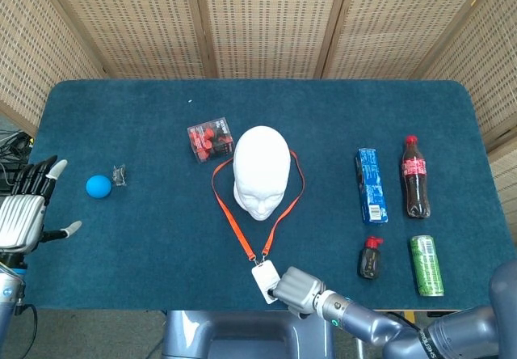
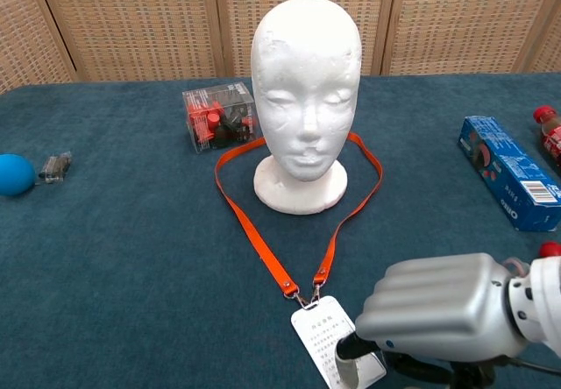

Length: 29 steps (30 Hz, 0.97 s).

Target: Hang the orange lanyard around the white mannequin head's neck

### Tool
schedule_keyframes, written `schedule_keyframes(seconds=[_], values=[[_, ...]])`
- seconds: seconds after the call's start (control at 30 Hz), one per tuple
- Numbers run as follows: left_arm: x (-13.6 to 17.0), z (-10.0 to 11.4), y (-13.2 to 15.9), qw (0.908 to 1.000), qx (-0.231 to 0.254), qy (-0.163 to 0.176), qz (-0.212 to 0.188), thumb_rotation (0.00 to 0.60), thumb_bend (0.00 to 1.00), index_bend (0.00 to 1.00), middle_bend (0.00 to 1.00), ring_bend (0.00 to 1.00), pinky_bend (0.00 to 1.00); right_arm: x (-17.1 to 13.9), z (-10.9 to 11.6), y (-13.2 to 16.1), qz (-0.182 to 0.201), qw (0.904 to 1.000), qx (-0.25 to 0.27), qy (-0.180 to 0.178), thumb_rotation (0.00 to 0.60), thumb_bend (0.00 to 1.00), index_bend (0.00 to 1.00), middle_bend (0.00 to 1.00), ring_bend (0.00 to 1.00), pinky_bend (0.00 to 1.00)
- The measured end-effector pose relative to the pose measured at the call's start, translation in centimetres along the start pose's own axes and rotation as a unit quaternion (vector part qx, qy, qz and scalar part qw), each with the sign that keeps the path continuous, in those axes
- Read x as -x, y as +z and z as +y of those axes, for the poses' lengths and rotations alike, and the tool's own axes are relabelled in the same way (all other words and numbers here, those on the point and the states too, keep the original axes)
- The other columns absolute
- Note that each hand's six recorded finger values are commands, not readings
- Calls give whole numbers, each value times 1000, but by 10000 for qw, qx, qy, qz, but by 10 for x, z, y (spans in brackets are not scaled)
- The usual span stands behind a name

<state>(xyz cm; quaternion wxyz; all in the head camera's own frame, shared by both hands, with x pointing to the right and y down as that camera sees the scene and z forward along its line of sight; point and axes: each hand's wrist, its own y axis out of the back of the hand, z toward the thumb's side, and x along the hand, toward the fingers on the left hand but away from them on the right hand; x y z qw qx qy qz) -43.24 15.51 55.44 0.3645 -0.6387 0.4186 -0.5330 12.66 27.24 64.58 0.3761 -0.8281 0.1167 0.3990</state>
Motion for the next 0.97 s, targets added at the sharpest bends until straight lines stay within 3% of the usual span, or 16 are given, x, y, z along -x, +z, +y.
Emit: schedule_keyframes(seconds=[0.13,0.27,0.43,0.5,0.53,0.57,0.6,0.63,0.67,0.7,0.77,0.9,0.97], values=[[0,-1,1,10000,-7,-5,-5,600,0,0,0,0,0,-11,15,-2,57,9990,-93,-427,600,698,333,848,817,971],[2,0,2,10000,10,4,-19,600,0,0,0,0,0,-32,38,-14,41,9935,-98,-1131,600,697,334,849,817,971],[8,0,5,10000,1,23,-80,600,0,0,0,0,0,-79,65,-61,-408,9742,237,-2205,600,688,334,845,813,968],[10,0,6,9999,7,50,-95,600,0,0,0,0,0,-107,68,-92,-794,9592,460,-2674,600,630,320,817,779,932],[12,0,6,9999,9,73,-95,600,0,0,0,0,0,-114,68,-99,-896,9547,505,-2791,600,573,302,787,747,893],[14,1,6,9999,11,93,-91,600,0,0,0,0,0,-124,67,-110,-1054,9476,554,-2964,600,447,254,702,660,782],[15,1,5,9999,11,118,-86,600,0,0,0,0,0,-139,63,-124,-1292,9370,597,-3190,600,287,186,565,514,597],[18,1,5,9999,5,154,-74,600,0,0,0,0,0,-151,59,-133,-1492,9283,625,-3348,600,182,136,448,385,442],[20,2,4,9998,-6,180,-61,600,0,0,0,0,0,-163,53,-142,-1708,9193,648,-3486,600,70,67,263,198,220],[23,1,3,9998,-20,203,-42,600,0,0,0,0,0,-179,44,-153,-2020,9075,679,-3619,600,11,23,114,62,67],[29,-1,0,9998,-49,217,7,600,0,0,0,0,0,-200,26,-168,-2503,8920,735,-3692,600,0,0,5,0,0],[36,-4,-4,9998,-65,169,72,600,0,0,0,0,0,-226,-3,-180,-3178,8628,1044,-3791,600,0,0,0,0,0],[38,-4,-5,9998,-66,159,100,600,0,0,0,0,0,-228,-9,-180,-3272,8569,1072,-3837,600,0,0,0,0,0]])
